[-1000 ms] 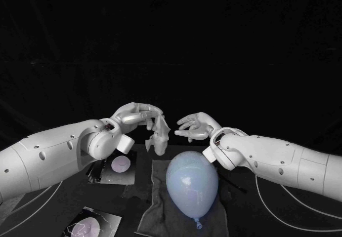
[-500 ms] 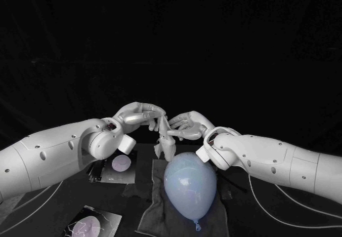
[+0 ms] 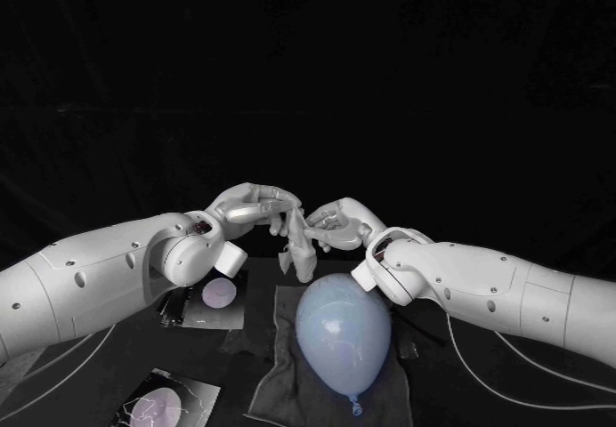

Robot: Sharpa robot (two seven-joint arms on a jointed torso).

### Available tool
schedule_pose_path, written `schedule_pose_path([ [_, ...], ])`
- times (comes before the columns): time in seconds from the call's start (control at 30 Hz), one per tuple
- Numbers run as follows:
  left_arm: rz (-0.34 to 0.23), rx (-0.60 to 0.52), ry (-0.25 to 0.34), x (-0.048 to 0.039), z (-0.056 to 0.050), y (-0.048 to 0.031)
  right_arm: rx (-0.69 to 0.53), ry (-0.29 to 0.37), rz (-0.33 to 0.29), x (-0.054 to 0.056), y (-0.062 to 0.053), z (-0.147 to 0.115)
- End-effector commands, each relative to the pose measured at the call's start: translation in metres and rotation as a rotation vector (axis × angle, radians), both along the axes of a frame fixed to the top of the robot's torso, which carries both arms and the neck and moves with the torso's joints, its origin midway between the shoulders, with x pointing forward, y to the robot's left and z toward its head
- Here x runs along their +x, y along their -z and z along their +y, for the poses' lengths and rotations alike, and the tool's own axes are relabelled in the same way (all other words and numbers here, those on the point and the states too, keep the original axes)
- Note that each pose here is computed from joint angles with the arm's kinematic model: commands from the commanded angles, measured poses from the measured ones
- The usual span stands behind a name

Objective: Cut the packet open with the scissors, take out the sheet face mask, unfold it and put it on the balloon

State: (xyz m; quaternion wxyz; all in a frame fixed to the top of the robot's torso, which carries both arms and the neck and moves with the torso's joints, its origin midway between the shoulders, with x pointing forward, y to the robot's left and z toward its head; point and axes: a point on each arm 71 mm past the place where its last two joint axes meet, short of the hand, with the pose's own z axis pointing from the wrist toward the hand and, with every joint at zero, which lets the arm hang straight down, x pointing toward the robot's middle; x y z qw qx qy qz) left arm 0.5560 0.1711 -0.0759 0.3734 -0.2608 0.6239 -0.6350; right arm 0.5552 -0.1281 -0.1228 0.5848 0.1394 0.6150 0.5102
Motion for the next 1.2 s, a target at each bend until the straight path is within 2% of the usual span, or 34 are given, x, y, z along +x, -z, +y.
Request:
schedule_pose_path([
  [0.03, -0.011, -0.005, 0.009, -0.0006, -0.002, -0.0024, -0.009, -0.02, -0.039, -0.002, -0.001, 0.003],
  [0.33, -0.022, 0.005, -0.048, 0.0029, 0.006, -0.0025, -0.003, 0.031, -0.084, -0.003, -0.005, -0.008],
  [0.6, -0.066, 0.06, -0.145, 0.0056, 0.014, -0.0028, -0.042, 0.037, -0.117, -0.007, -0.013, -0.016],
  [0.73, -0.079, 0.086, -0.185, 0.0074, 0.015, -0.0023, -0.101, 0.027, -0.133, -0.007, -0.022, -0.016],
  [0.93, -0.088, 0.101, -0.232, 0.011, 0.016, -0.0018, -0.265, -0.001, -0.181, -0.003, -0.041, -0.015],
  [1.07, -0.086, 0.107, -0.242, 0.0128, 0.013, -0.0011, -0.362, 0.015, -0.229, 0.001, -0.053, -0.014],
  [1.2, -0.083, 0.109, -0.237, 0.0133, 0.011, -0.0003, -0.417, 0.033, -0.25, 0.004, -0.064, -0.013],
])
